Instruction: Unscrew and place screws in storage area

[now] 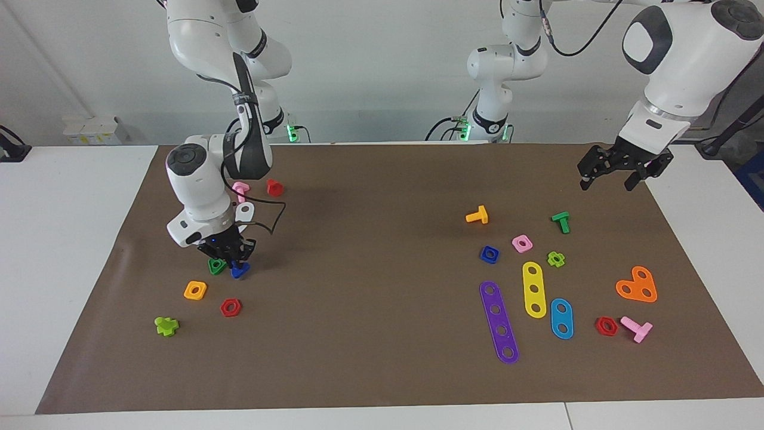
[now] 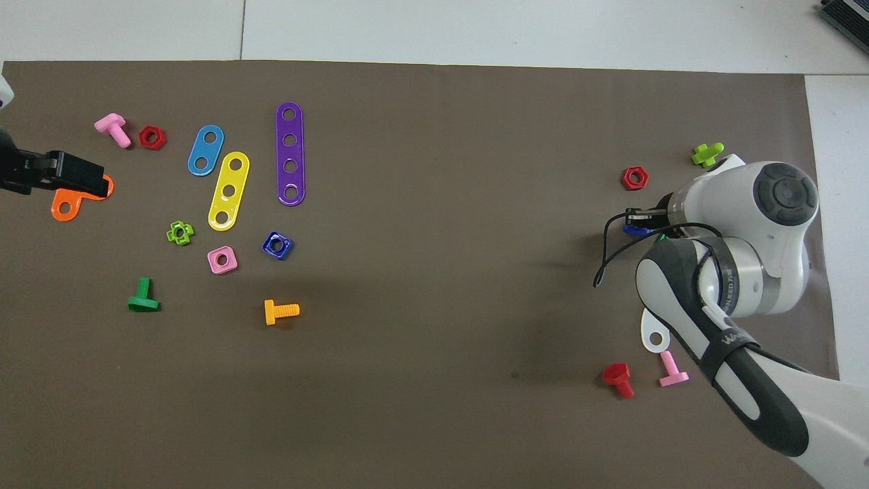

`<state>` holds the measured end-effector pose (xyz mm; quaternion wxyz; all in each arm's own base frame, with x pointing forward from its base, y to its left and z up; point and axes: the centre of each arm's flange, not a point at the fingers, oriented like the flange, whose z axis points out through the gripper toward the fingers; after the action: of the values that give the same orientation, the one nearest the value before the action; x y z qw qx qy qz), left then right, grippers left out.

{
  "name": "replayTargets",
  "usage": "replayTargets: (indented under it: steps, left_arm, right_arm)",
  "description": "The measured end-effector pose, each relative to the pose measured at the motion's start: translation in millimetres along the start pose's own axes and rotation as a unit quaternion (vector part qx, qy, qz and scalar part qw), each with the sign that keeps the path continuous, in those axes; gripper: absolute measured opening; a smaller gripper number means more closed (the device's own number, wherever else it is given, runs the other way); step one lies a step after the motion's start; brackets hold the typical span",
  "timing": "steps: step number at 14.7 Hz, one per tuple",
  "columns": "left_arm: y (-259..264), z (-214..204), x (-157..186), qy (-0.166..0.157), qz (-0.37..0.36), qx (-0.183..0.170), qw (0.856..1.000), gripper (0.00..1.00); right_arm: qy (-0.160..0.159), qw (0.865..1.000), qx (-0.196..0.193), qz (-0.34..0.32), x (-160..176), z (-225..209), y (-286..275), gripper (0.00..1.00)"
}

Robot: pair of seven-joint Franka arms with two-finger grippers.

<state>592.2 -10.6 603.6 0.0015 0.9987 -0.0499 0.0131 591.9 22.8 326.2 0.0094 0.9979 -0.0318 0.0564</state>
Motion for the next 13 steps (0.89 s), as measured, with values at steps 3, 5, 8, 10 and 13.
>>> replayTargets:
  steps: [3, 5, 8, 10, 13]
  left_arm:
    - [-2.8, -0.3, -0.4, 0.0, -0.002, 0.0, 1.0, 1.0]
    - [-2.6, -0.4, -0.4, 0.0, -0.002, 0.0, 1.0, 1.0]
    - [-2.5, -0.4, -0.5, 0.0, -0.002, 0.0, 1.0, 1.0]
    - [-2.5, -0.3, -0.5, 0.0, -0.002, 0.0, 1.0, 1.0]
    - [-2.5, -0.3, -0.5, 0.0, -0.002, 0.0, 1.0, 1.0]
  right_arm:
    - [0.0, 1.0, 0.007, 0.004, -8.4, 9.2, -2.7, 0.19]
    - [-0.001, 1.0, 0.007, 0.004, -9.6, 10.6, -2.8, 0.35]
    - [0.016, 1.0, 0.01, 0.004, -0.8, -6.6, -4.2, 0.68]
    - [0.014, 1.0, 0.011, 0.005, 13.9, -46.1, -4.0, 0.91]
    - [-0.001, 1.0, 0.01, 0.014, 31.3, -137.8, 7.5, 1.0]
